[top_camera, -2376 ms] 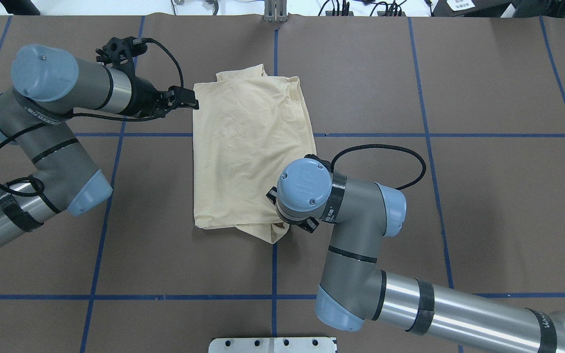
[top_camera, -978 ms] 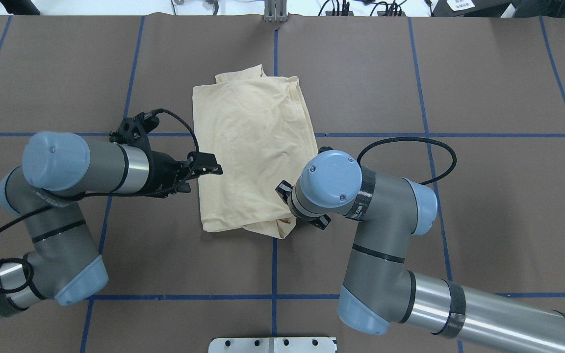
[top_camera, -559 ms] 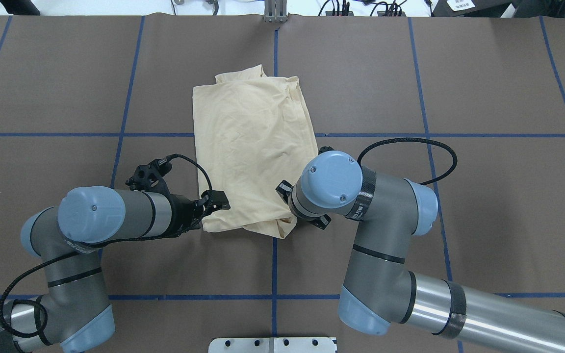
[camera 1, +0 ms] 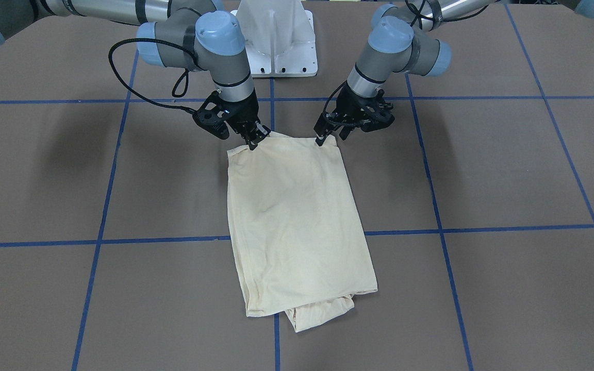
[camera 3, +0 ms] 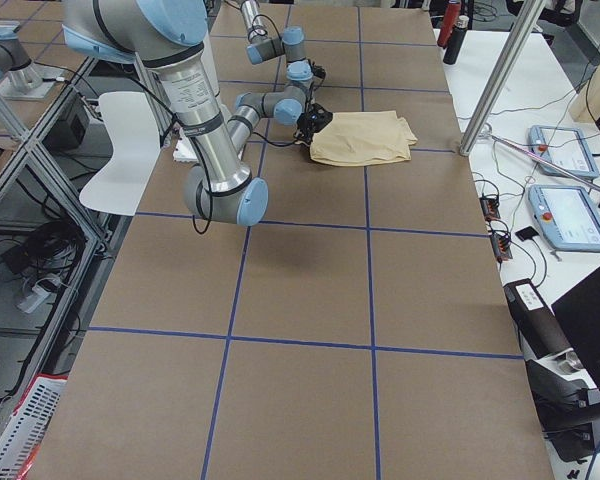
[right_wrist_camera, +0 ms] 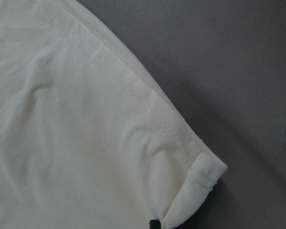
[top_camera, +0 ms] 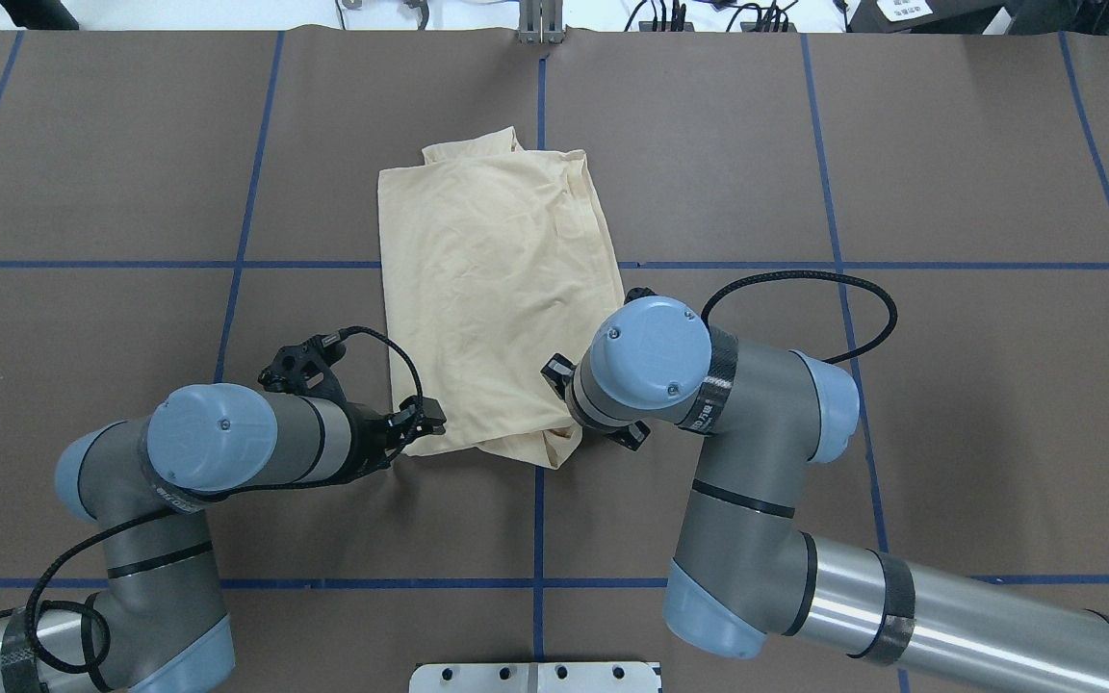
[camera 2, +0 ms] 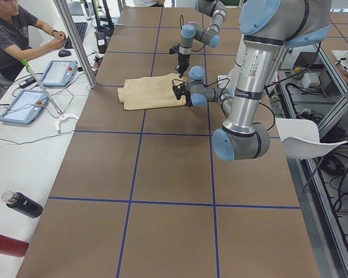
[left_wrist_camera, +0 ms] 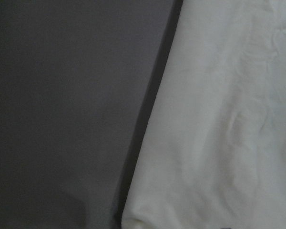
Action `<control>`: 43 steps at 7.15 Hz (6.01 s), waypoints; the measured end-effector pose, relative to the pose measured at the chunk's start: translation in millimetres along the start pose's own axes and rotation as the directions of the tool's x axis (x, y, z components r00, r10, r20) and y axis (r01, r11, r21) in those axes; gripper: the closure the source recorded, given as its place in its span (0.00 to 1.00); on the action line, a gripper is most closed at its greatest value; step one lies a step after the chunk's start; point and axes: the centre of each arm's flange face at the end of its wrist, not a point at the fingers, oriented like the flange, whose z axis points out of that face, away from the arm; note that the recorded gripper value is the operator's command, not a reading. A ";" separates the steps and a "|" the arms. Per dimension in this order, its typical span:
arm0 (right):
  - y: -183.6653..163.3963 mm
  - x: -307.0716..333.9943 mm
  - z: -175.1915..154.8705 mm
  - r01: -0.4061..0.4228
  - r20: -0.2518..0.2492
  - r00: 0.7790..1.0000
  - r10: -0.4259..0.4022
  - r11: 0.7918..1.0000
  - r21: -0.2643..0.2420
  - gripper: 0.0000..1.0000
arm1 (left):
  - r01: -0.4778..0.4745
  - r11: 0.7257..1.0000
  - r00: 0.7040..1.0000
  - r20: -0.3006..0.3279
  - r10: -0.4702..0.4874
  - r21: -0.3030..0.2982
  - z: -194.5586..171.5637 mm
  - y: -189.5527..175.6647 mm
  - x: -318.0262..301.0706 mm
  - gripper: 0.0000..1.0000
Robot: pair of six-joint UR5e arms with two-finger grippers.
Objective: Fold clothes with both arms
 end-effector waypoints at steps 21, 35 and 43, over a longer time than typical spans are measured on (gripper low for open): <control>7.1 53.5 -46.8 -0.003 0.007 1.000 0.003 1.000 -0.031 1.00 | -0.095 0.994 0.993 -0.076 0.091 -0.048 -90.2 42.3 50.8 1.00; -176.5 -119.7 25.6 -0.110 0.261 0.962 0.080 0.988 0.104 0.00 | -0.119 0.977 0.987 -0.088 0.136 0.179 -13.4 -195.5 97.3 0.00; -269.7 -119.4 -34.5 0.150 0.126 0.978 -0.168 0.979 0.140 0.00 | -0.267 0.938 0.959 -0.036 0.281 0.221 -91.3 -268.7 32.3 0.00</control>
